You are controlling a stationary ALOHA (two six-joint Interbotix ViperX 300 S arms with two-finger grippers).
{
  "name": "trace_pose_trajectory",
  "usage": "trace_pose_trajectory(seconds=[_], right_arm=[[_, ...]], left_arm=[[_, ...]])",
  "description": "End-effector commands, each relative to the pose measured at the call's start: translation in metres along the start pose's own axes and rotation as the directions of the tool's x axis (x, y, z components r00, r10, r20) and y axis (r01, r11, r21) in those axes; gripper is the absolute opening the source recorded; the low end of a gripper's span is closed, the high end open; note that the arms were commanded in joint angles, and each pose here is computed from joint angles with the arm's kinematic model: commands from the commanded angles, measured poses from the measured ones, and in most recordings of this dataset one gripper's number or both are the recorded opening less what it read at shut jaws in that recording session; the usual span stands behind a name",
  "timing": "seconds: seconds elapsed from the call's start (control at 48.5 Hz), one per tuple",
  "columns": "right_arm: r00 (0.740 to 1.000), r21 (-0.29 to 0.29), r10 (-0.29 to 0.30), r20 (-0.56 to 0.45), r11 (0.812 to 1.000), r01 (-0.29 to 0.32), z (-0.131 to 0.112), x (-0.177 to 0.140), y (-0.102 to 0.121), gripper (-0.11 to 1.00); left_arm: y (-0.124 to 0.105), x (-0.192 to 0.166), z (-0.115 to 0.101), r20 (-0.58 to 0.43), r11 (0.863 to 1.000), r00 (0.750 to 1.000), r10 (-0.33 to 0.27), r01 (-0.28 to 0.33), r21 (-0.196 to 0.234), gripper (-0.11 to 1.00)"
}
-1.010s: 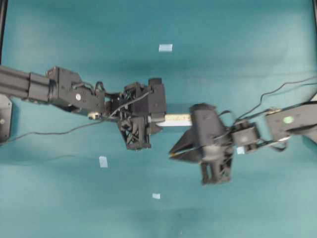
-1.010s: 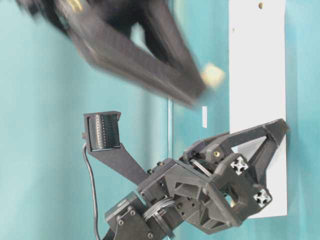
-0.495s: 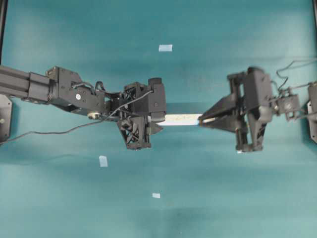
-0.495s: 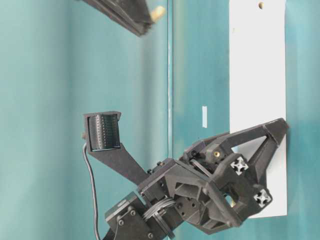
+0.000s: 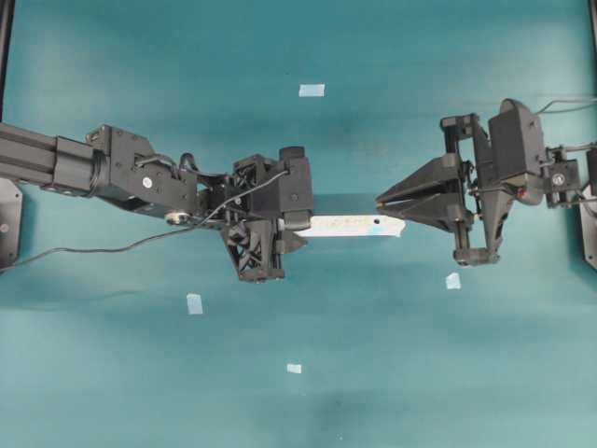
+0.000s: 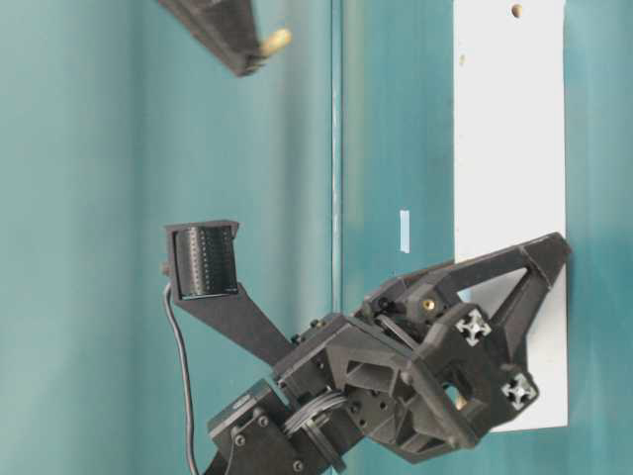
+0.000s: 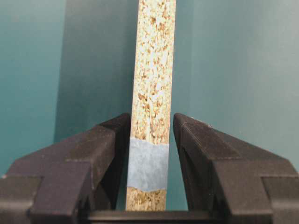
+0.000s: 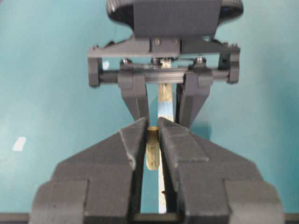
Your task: Move the wooden board into place and insert the rod into its hole.
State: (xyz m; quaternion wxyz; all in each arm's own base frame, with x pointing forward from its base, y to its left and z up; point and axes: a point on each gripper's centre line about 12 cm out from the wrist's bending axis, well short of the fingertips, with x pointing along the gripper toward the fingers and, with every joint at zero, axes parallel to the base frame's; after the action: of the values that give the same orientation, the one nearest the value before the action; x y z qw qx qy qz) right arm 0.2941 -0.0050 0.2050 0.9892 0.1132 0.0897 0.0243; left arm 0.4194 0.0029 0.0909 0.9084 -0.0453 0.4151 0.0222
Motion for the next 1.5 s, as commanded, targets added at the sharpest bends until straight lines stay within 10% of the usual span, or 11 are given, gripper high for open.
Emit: trace_pose_trajectory(seconds=[0.0, 0.495, 1.484], right_arm=[[0.999, -0.009, 0.012, 0.045, 1.000, -0.012, 0.001, 0.001, -0.002, 0.12], [0.992, -0.039, 0.008, 0.127, 0.999, -0.003, -0.046, -0.002, -0.024, 0.12], [0.989, -0.024, 0.041, 0.145, 0.999, -0.038, -0.068, 0.009, -0.025, 0.12]], left_arm=[[-0.004, -0.005, 0.011, 0.038, 1.000, 0.999, -0.007, 0.007, -0.003, 0.41], [-0.002, -0.004, 0.005, 0.021, 1.000, 1.000, -0.005, 0.005, -0.001, 0.25], [0.003, 0.006, -0.003, -0.009, 1.000, 1.000, 0.005, -0.005, -0.015, 0.24]])
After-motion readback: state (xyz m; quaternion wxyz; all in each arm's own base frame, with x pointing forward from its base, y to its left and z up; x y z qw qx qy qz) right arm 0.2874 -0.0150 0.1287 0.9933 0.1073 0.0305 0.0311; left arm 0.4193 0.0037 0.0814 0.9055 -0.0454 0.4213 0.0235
